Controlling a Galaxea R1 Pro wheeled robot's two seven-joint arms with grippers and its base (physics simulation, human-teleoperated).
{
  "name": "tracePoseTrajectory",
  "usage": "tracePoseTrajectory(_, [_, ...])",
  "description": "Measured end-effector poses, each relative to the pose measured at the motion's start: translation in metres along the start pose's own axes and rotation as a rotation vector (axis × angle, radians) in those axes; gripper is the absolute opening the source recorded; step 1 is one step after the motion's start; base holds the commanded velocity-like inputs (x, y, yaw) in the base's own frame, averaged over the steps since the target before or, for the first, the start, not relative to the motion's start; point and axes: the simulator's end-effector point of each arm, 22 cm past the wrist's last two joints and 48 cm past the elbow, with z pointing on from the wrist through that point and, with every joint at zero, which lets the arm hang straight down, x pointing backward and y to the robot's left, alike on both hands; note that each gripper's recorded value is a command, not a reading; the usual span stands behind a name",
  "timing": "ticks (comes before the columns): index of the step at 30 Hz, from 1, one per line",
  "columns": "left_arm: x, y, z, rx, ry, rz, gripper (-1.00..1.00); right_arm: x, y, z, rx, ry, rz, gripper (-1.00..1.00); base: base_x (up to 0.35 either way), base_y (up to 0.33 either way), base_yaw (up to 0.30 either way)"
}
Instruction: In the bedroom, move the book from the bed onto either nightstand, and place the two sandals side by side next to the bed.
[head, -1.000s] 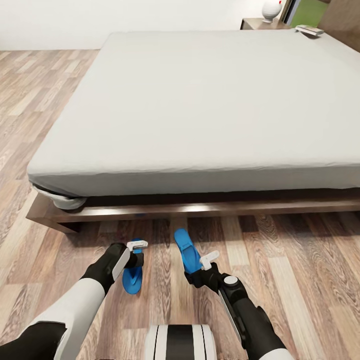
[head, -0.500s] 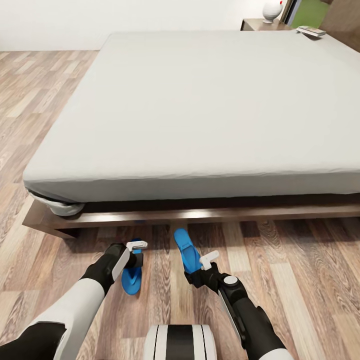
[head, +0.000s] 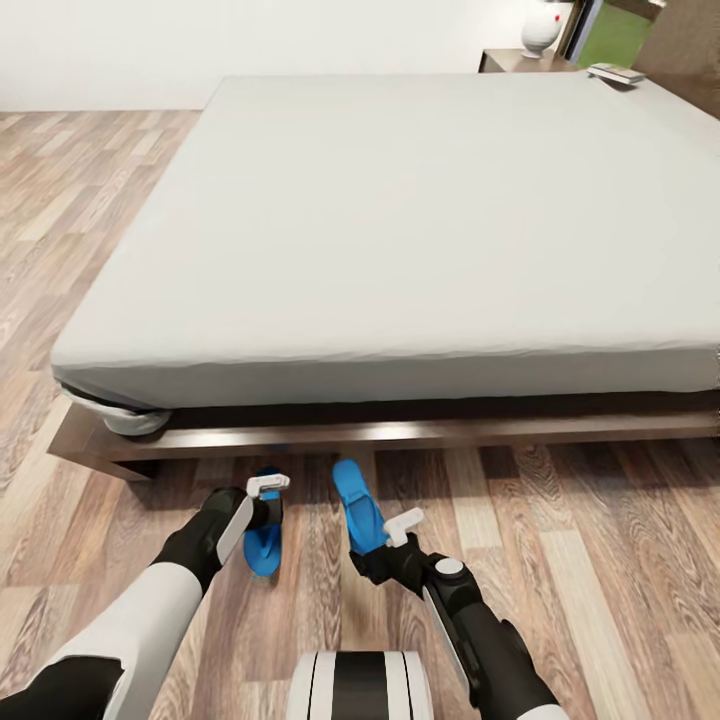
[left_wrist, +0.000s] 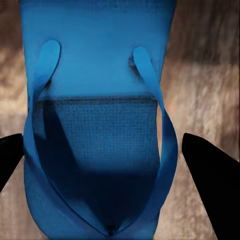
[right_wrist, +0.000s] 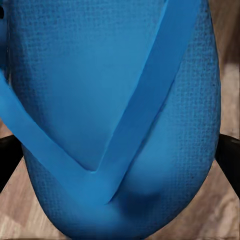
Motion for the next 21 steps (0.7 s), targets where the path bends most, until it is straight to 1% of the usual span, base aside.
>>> tracePoseTrajectory(3, [-0.013,-0.002,-0.006,0.003,-0.038,0.0,-1.0,-0.004,0.003,-0.002,-0.006,-0.01,0.011,-1.0,0.0,0.0,0.0])
tracePoseTrajectory(9, [-0.015,-0.003,-0.006,0.008,-0.043,-0.004,-1.0,-0.002,0.002,-0.001,-0.005,-0.008,0.013,-1.0,0.0,0.0,0.0])
tracePoseTrajectory(14, [-0.003,-0.004,0.005,0.011,-0.01,-0.007,-1.0,0.007,0.0,0.005,-0.007,0.01,0.023,-1.0,0.0,0.0,0.0])
tracePoseTrajectory(18, [0.009,-0.007,0.013,0.025,0.02,-0.027,-1.0,0.015,-0.001,0.009,-0.009,0.023,0.033,-1.0,0.0,0.0,0.0])
tracePoseTrajectory(21, [0.02,-0.009,0.019,0.035,0.059,-0.04,-1.0,0.021,-0.002,0.012,-0.011,0.033,0.039,-1.0,0.0,0.0,0.0])
